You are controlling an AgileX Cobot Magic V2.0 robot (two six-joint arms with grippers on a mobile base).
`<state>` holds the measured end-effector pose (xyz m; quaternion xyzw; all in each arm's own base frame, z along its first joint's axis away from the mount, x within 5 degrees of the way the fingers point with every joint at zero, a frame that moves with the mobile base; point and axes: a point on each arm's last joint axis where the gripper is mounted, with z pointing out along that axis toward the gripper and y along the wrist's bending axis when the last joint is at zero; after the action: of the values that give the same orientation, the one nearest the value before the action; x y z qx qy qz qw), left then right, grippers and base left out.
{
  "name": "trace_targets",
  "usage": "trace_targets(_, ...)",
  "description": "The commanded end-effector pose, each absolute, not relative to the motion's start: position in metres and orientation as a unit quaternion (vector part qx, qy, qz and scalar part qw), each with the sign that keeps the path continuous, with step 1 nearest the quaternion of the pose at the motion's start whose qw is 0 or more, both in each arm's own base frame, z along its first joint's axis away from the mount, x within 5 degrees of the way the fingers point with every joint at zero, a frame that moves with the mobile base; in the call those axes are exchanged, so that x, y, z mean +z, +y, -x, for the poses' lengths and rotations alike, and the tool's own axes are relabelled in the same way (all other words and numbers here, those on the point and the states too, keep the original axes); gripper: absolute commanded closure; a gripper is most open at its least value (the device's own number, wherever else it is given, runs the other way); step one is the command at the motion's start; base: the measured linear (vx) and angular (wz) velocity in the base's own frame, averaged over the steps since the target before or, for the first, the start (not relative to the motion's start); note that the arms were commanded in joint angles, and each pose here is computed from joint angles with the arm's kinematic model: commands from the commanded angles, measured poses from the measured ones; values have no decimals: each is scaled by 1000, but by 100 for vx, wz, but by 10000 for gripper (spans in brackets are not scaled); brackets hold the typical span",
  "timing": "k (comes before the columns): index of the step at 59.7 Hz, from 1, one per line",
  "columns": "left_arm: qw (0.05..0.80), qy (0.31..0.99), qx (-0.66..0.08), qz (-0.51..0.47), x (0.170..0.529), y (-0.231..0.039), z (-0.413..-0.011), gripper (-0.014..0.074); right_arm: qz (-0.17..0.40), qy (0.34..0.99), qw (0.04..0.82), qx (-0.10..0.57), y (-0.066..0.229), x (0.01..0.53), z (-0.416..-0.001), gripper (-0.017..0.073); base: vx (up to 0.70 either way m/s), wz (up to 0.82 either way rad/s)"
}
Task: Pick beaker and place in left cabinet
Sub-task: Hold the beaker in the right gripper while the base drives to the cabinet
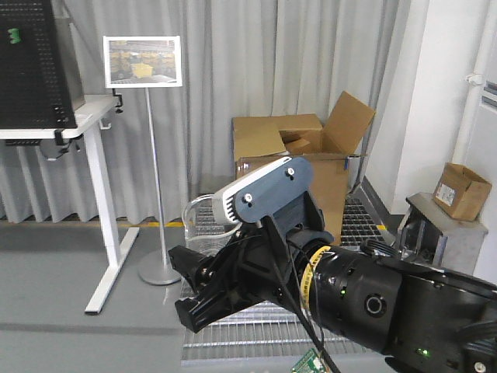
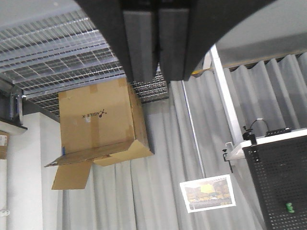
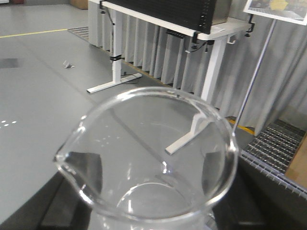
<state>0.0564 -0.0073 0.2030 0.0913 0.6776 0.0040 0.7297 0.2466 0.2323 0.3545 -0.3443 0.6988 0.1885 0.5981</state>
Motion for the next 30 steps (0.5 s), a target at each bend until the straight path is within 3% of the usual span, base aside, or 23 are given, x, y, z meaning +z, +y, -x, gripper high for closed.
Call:
trace_targets(1,756,649,1,-87,205,-7,-55,592,339,664,632,214,229,382,-240,561,57,-11)
trace_targets(30,756,649,1,-87,205,-7,-55,592,339,664,632,214,229,382,-240,561,49,-24)
